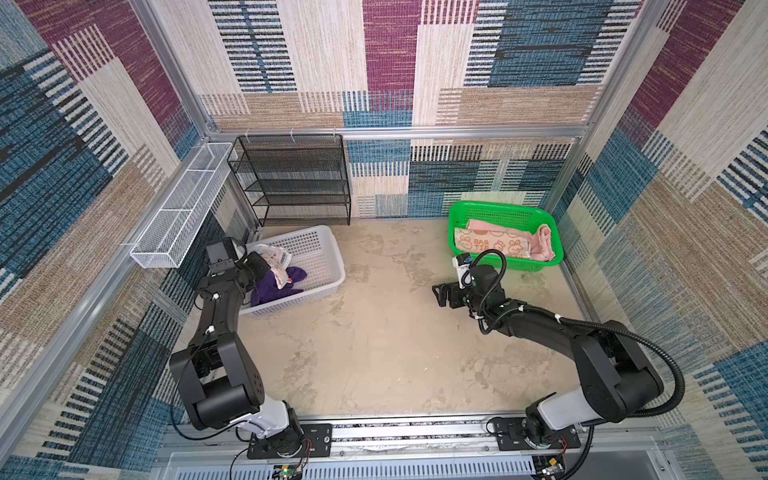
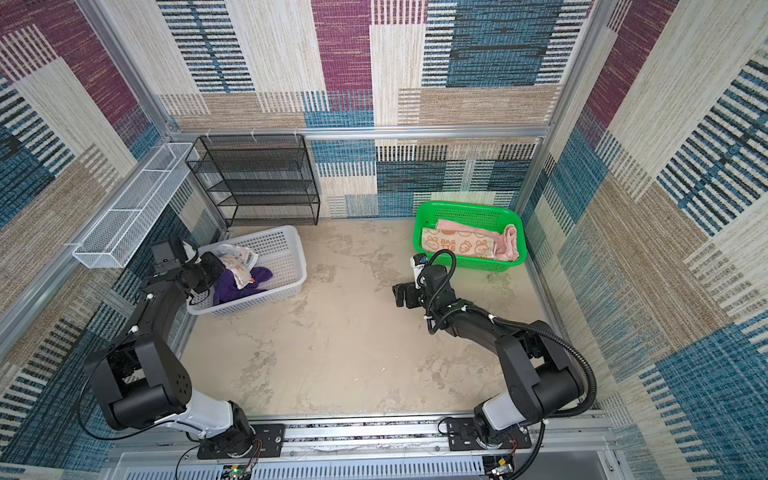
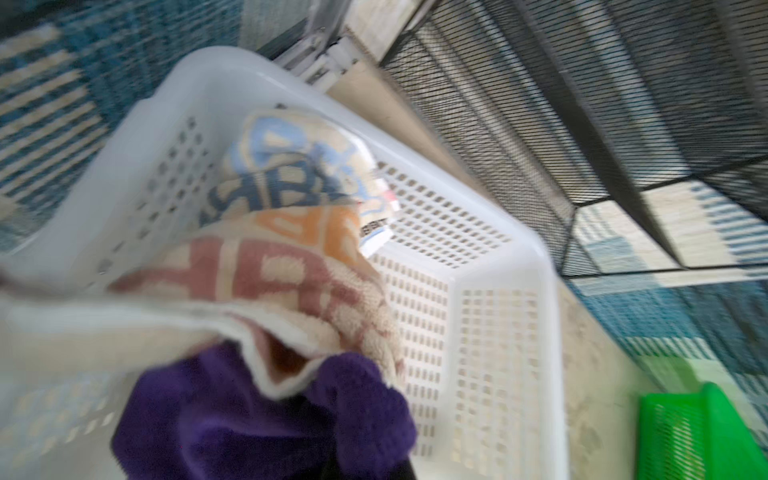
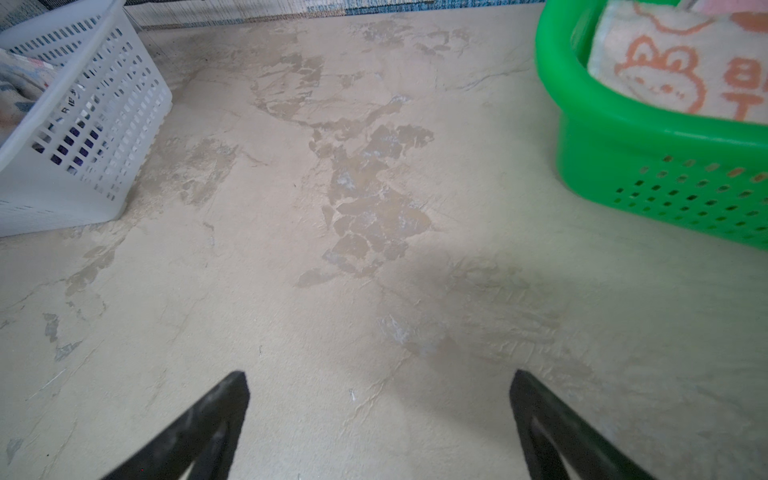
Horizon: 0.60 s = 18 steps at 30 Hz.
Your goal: Fold and stack the towels
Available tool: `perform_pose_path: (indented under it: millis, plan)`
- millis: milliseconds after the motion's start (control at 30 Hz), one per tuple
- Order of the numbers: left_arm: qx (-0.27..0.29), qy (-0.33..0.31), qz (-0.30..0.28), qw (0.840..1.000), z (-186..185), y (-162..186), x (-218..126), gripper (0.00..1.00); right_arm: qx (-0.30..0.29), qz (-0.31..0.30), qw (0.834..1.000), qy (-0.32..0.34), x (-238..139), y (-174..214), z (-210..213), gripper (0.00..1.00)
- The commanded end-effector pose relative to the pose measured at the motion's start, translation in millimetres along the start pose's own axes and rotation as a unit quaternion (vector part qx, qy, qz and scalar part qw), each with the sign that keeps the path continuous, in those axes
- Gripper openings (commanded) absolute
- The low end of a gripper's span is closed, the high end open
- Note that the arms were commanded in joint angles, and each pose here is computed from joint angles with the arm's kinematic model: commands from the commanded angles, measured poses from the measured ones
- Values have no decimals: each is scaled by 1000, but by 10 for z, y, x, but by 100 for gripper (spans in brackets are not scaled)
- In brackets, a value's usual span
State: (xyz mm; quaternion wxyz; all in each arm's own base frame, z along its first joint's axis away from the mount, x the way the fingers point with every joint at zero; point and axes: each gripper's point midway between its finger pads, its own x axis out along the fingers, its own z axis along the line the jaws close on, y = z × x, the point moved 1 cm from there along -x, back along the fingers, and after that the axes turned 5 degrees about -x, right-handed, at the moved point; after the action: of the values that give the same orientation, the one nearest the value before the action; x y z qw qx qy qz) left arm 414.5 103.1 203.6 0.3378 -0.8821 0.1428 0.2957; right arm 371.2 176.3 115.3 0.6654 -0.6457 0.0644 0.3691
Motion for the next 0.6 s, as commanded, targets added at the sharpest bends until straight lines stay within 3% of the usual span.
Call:
perform_pose_path:
  millis: [0, 167, 367, 500, 567]
  plan:
    - [22, 107, 8, 994, -509, -16, -150, 0, -3, -19, 1000, -11, -4, -115, 47, 100]
    - [45, 127, 24, 991, -707, 118, -195, 0, -2, -21, 1000, -18, -11, -137, 75, 100]
    - [27, 50, 87, 995, -330, 435, 127, 5, -2, -24, 999, -23, -51, -182, 97, 100]
    - [14, 11, 120, 993, -50, 640, 382, 19, -1, -24, 999, -24, -71, -204, 105, 100]
    - [9, 3, 138, 990, 25, 737, 480, 30, -1, -24, 999, -24, -75, -218, 107, 100]
